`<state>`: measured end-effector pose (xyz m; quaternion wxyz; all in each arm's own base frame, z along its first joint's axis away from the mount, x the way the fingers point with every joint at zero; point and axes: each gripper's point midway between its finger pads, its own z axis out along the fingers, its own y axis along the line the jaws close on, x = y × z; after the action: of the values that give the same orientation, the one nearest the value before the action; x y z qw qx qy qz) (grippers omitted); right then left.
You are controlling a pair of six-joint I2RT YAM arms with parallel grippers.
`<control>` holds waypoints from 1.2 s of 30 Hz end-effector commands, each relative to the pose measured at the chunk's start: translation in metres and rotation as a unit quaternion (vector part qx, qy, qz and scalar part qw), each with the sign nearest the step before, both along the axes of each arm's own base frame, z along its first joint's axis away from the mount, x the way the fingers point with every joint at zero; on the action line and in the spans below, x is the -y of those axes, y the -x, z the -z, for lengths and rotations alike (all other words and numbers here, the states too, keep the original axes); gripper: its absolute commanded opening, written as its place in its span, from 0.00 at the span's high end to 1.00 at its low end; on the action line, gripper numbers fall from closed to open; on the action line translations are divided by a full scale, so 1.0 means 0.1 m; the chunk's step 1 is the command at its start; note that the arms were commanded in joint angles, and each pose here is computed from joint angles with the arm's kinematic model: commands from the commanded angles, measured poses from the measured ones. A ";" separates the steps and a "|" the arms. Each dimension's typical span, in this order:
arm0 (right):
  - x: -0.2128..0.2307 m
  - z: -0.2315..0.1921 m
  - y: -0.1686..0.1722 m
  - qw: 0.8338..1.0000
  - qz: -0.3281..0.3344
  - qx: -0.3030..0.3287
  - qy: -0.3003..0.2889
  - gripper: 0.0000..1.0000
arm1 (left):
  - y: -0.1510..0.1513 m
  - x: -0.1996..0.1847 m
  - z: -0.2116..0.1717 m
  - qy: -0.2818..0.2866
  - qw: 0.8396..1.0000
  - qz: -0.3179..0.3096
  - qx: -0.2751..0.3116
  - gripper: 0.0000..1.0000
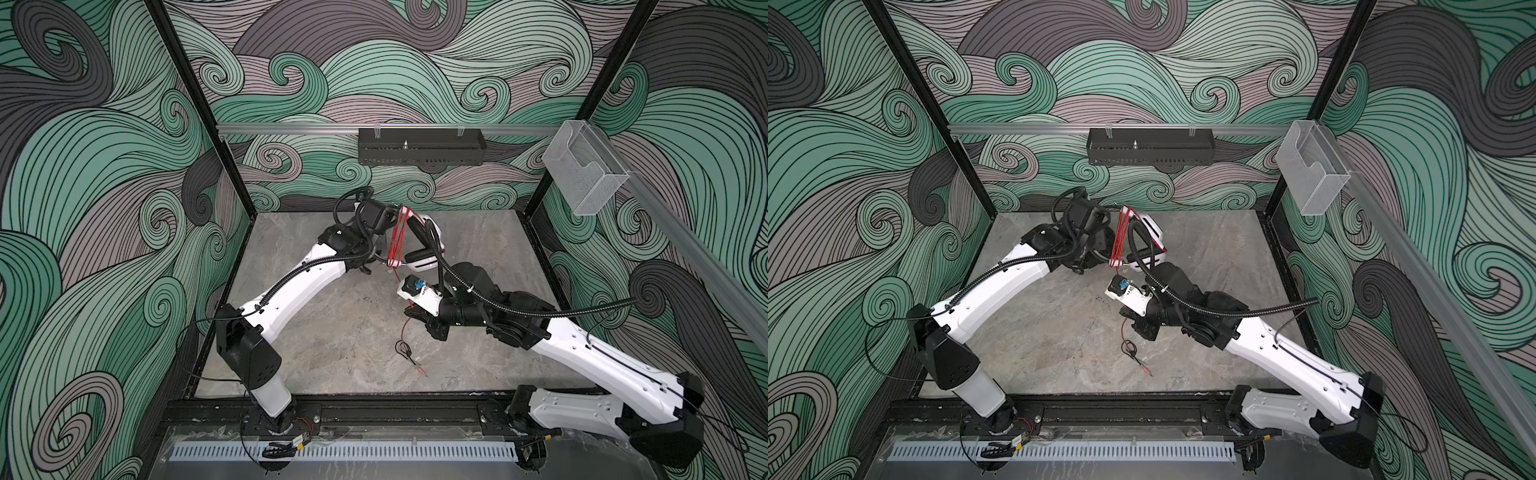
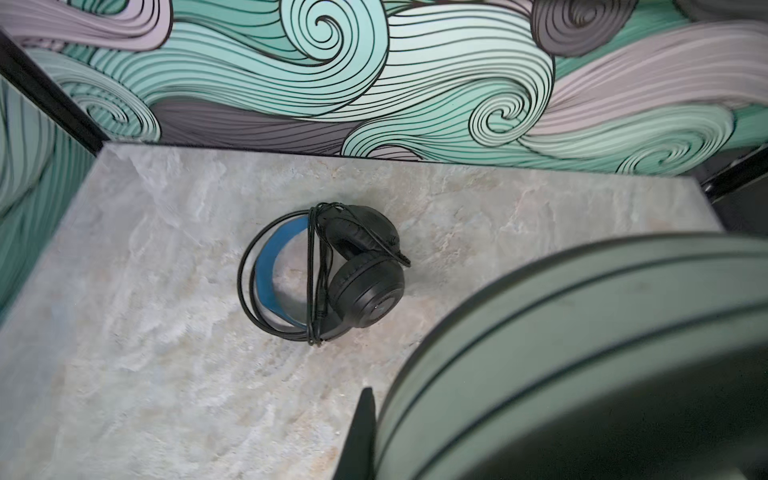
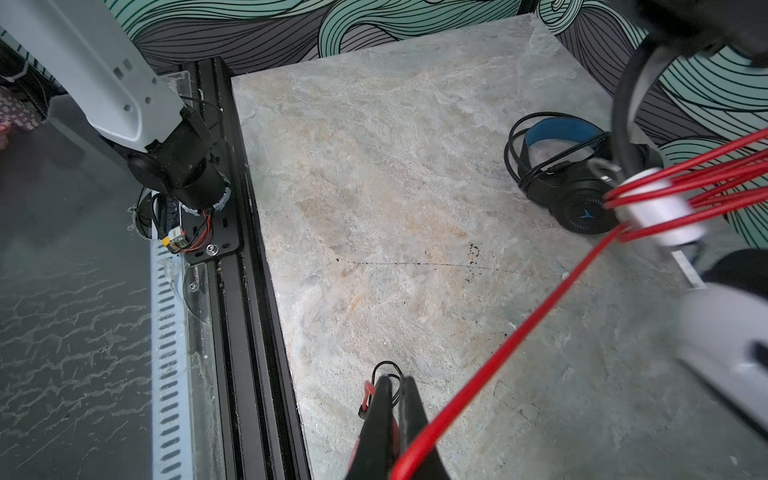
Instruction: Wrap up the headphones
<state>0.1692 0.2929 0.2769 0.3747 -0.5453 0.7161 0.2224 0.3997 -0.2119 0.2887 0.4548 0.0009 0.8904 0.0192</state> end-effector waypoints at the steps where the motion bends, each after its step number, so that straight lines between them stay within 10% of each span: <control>1: 0.16 -0.12 0.10 0.999 -0.016 0.021 0.028 1.00 | 0.01 -0.23 -0.56 -0.136 0.985 -0.004 0.108 1.00; 15: 0.71 -0.34 -0.39 0.968 0.048 0.174 0.177 1.00 | 0.56 -0.16 -0.56 -0.354 0.922 0.133 0.086 1.00; 27: 0.99 -0.63 -0.66 0.914 0.091 0.314 0.240 1.00 | 0.96 0.33 -0.19 -0.287 0.910 0.297 -0.017 1.00; 36: 1.04 -0.47 -0.75 0.884 0.091 0.344 0.305 1.00 | 1.07 0.05 -0.10 -0.332 0.899 0.280 -0.056 1.00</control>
<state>0.2276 0.2092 0.3012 0.4108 -0.6483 0.6180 -0.1702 0.3063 -0.2506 0.3056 0.4189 0.3758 0.8169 0.1268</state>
